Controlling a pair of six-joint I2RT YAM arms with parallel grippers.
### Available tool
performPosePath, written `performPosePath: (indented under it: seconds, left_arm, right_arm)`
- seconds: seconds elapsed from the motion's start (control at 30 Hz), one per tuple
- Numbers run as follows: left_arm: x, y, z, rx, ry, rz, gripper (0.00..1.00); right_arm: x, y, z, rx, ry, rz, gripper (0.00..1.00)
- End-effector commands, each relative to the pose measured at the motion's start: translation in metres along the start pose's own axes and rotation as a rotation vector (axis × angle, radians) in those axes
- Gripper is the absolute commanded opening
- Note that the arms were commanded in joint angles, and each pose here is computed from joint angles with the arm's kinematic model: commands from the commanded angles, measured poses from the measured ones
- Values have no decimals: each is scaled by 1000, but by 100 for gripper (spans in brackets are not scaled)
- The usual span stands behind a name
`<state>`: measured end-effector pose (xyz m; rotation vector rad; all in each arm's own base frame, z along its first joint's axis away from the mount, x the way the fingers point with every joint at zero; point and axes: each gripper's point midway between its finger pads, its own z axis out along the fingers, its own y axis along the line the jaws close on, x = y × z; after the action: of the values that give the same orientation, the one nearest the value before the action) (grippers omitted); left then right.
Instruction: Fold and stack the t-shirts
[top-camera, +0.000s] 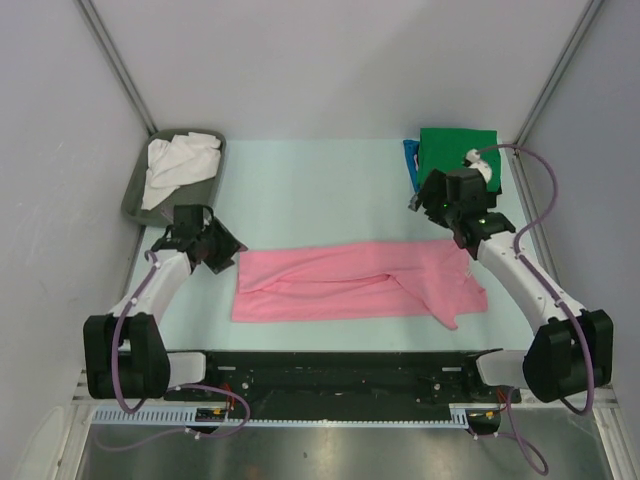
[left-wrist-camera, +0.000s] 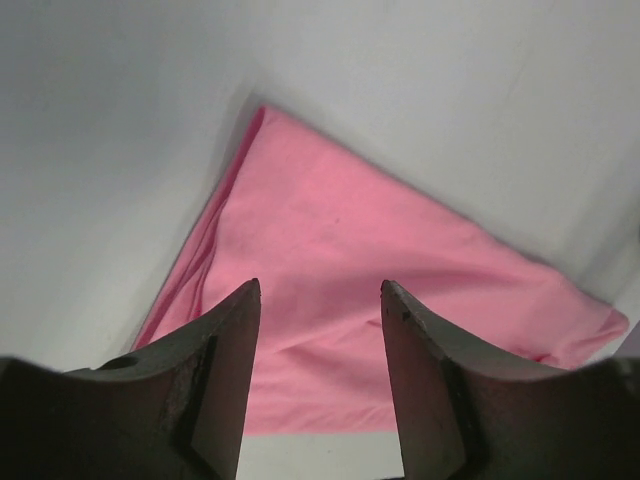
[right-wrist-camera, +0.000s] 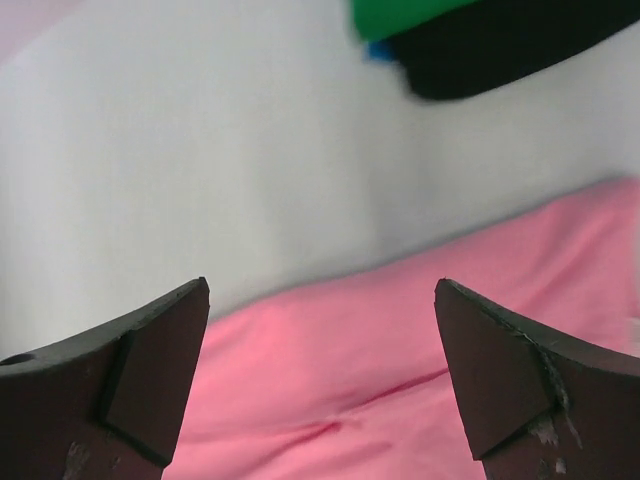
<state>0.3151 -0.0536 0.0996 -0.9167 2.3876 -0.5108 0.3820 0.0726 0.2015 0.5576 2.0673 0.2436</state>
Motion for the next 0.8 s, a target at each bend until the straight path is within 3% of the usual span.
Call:
performPosePath:
  seconds: [0.0,0.17,0.33,0.63,0.77]
  left_arm:
    - [44,15,-6,22,88,18,54]
    - [66,27,-5,35,109,11,51]
    - [77,31,-5,43,118,13,50]
    - [59,30,1,3,62,37,50]
    - [63,30,5,7,76,36,50]
  right_arm:
    - [70,77,-22,-332,270,-94,100]
    - [108,76,-26,-281,351,-156,100]
    - [126,59,-39,-262,380,-95,100]
    - [116,-40,-39,2,242,106,100]
    - [121,-63,-40,19,275,175,100]
